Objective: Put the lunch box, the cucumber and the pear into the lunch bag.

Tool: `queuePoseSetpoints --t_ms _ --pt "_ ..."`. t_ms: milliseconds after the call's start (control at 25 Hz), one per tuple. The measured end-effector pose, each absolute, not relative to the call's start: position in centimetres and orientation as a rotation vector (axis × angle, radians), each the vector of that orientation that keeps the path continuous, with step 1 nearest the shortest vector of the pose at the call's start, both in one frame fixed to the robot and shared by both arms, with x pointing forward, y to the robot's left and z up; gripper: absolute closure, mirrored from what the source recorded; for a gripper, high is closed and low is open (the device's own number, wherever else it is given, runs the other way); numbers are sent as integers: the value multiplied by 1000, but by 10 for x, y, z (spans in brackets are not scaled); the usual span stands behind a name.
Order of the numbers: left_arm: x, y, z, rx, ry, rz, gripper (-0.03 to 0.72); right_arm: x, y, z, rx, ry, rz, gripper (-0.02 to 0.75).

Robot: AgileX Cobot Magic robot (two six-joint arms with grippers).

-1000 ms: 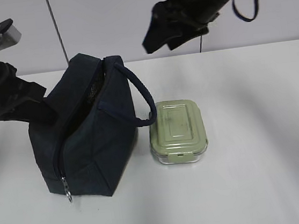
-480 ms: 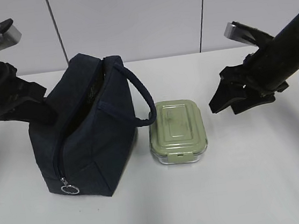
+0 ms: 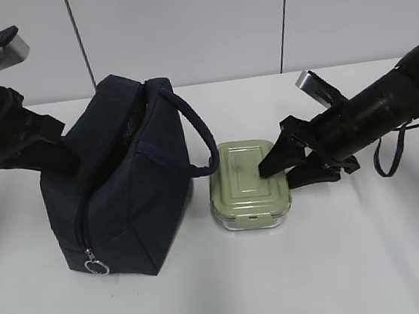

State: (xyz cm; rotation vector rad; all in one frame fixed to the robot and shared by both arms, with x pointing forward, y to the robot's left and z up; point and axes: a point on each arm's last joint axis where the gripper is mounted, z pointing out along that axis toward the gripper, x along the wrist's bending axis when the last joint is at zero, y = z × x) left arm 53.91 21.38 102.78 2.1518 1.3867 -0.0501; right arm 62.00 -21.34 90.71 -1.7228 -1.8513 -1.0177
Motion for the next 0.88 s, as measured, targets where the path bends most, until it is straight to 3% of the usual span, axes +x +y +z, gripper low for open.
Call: queuePoseSetpoints --t_ms 160,360,520,680,880 --pt "539 214 1028 2152 1387 -50 683 622 -209 888 -1696 -1751 -1032 248" --pt "539 214 1028 2153 1387 -50 683 621 -207 884 -1658 -1722 -1040 376" --pt "539 214 1028 2153 1386 -51 683 622 -214 895 -1653 -1773 -1073 387" --pt "539 214 1028 2153 1386 -51 683 624 -240 935 -1710 -1883 -1181 387" --pt "539 214 1028 2153 1386 -51 683 616 -241 1020 -1638 -2010 -1436 387"
